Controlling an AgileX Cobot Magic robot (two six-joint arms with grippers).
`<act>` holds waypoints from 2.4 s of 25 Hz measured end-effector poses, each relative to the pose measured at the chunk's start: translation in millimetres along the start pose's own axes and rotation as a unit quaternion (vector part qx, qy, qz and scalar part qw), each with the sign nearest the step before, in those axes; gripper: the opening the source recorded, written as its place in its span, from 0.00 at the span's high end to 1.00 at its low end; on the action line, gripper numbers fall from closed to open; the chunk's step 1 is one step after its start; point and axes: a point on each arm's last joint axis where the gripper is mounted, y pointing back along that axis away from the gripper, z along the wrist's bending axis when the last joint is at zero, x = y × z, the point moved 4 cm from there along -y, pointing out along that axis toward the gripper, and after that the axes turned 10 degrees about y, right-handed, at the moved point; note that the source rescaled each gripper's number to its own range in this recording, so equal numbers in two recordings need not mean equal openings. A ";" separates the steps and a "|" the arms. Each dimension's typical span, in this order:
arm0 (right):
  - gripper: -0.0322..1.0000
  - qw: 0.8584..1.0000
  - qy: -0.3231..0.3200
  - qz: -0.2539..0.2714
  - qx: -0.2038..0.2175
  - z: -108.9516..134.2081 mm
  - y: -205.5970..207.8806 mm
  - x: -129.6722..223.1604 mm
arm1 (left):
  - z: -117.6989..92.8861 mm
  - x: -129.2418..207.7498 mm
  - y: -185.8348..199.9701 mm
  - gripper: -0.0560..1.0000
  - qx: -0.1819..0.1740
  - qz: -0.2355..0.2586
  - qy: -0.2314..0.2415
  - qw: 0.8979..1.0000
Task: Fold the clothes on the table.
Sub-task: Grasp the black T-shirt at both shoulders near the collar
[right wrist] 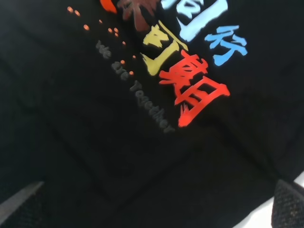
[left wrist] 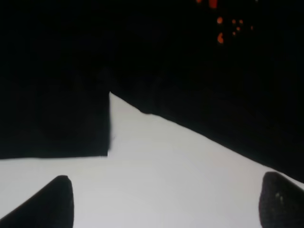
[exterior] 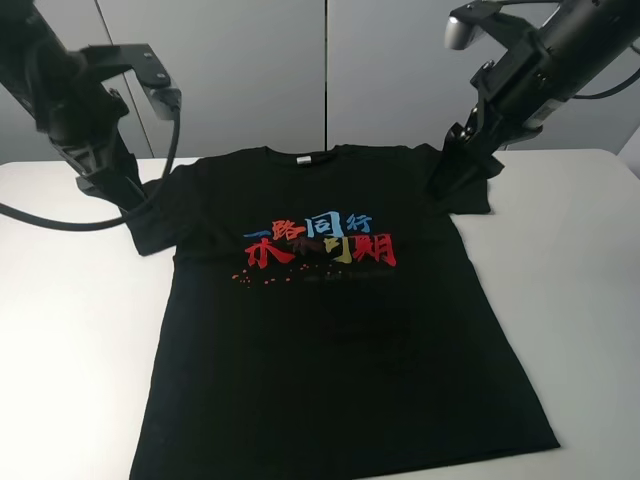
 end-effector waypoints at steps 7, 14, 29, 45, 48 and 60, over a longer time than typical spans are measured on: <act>0.00 0.997 0.053 0.054 0.007 -20.3 -25.4 8.5 | -0.3 -28.4 -73.6 0.00 0.029 0.051 -0.061 0.996; 0.00 0.994 0.061 0.088 0.001 -37.7 -64.0 20.6 | 5.0 -28.1 -106.3 0.00 0.031 0.070 -0.072 0.995; 0.00 0.992 0.078 0.097 -0.013 -43.0 -87.1 21.1 | 7.6 -21.3 -135.6 0.00 0.033 0.090 -0.103 0.990; 0.00 0.980 0.157 0.122 0.005 -56.8 -106.0 21.5 | 6.8 -18.5 -145.9 0.14 0.038 0.097 -0.104 0.989; 0.00 0.977 0.174 0.126 0.009 -63.8 -112.7 20.9 | 6.0 -18.5 -145.8 0.26 0.039 0.098 -0.104 0.989; 0.00 0.961 0.207 0.182 -0.017 -70.2 -140.8 43.4 | -10.0 -26.6 -146.9 0.24 0.044 0.099 -0.127 0.986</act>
